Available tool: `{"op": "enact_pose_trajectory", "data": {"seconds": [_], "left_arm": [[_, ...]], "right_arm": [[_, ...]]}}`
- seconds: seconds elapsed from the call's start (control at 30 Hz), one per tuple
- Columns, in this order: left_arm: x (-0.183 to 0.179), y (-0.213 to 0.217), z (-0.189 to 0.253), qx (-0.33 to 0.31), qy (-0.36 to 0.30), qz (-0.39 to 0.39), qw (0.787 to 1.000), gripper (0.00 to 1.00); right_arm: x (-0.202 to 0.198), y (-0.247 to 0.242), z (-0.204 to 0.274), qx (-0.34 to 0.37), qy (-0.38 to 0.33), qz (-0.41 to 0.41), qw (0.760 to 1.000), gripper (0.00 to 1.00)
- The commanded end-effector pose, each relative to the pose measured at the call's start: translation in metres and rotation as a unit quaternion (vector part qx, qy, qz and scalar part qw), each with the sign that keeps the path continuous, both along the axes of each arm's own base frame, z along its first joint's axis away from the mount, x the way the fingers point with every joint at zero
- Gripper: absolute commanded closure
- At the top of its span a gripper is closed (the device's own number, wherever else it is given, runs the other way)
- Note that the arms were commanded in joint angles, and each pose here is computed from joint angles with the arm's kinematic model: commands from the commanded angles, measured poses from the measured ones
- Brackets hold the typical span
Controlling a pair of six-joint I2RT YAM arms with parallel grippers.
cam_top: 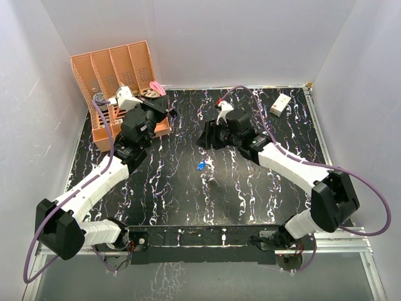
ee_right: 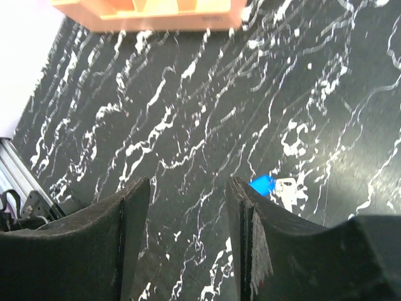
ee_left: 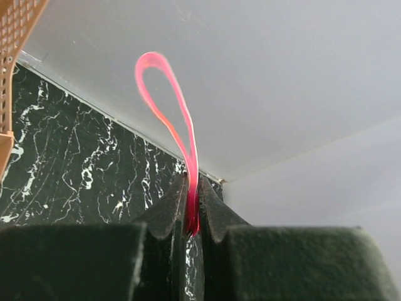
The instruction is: Put the keys on the keyring
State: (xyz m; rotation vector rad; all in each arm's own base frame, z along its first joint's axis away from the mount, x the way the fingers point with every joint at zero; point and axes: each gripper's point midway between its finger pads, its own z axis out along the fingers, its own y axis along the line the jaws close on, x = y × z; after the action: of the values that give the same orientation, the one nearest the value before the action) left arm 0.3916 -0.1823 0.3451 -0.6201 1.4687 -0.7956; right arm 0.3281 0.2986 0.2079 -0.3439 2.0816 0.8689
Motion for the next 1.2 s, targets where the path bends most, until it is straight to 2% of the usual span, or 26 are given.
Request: {"op": "enact_pose_trajectory", "data": {"seconds": [0.0,0.17,0.3,0.43,0.83,1.03,1.17], "left_arm": [[-0.002,-0.007,0.017,-0.027,-0.018,-0.02,0.999,1.0],[-0.006,-0.007,0.013,-0.027,-0.011,-0.026,0.999,1.0],[-0.006,-0.008,0.012,-0.021,-0.008,-0.03,0.999,1.0],[-0.006,-0.011,0.011,-0.019,-0.006,-0.037,0.999,1.0],[-0.007,-0.011,0.007,-0.011,0.0,-0.039,0.999,1.0],[-0.008,-0.011,0.008,-0.005,0.001,-0.039,0.999,1.0],[-0.008,-0.01,0.008,-0.005,0.002,-0.038,0.999,1.0]], "right_arm": [[-0.014,-0.007,-0.039,-0.027,0.069,-0.001,0.997,0.51],[-0.022,-0.018,-0.076,-0.067,0.125,-0.023,0.99,0.53],[-0.023,-0.016,-0.092,-0.067,0.165,-0.038,0.983,0.54],[-0.016,-0.014,-0.105,-0.081,0.178,-0.046,0.98,0.54],[0.021,-0.011,-0.096,-0.191,0.022,0.033,0.981,0.54],[0.022,-0.016,-0.111,-0.224,0.017,0.047,0.973,0.54],[0.018,-0.011,-0.115,-0.21,0.031,0.052,0.976,0.51]]}}
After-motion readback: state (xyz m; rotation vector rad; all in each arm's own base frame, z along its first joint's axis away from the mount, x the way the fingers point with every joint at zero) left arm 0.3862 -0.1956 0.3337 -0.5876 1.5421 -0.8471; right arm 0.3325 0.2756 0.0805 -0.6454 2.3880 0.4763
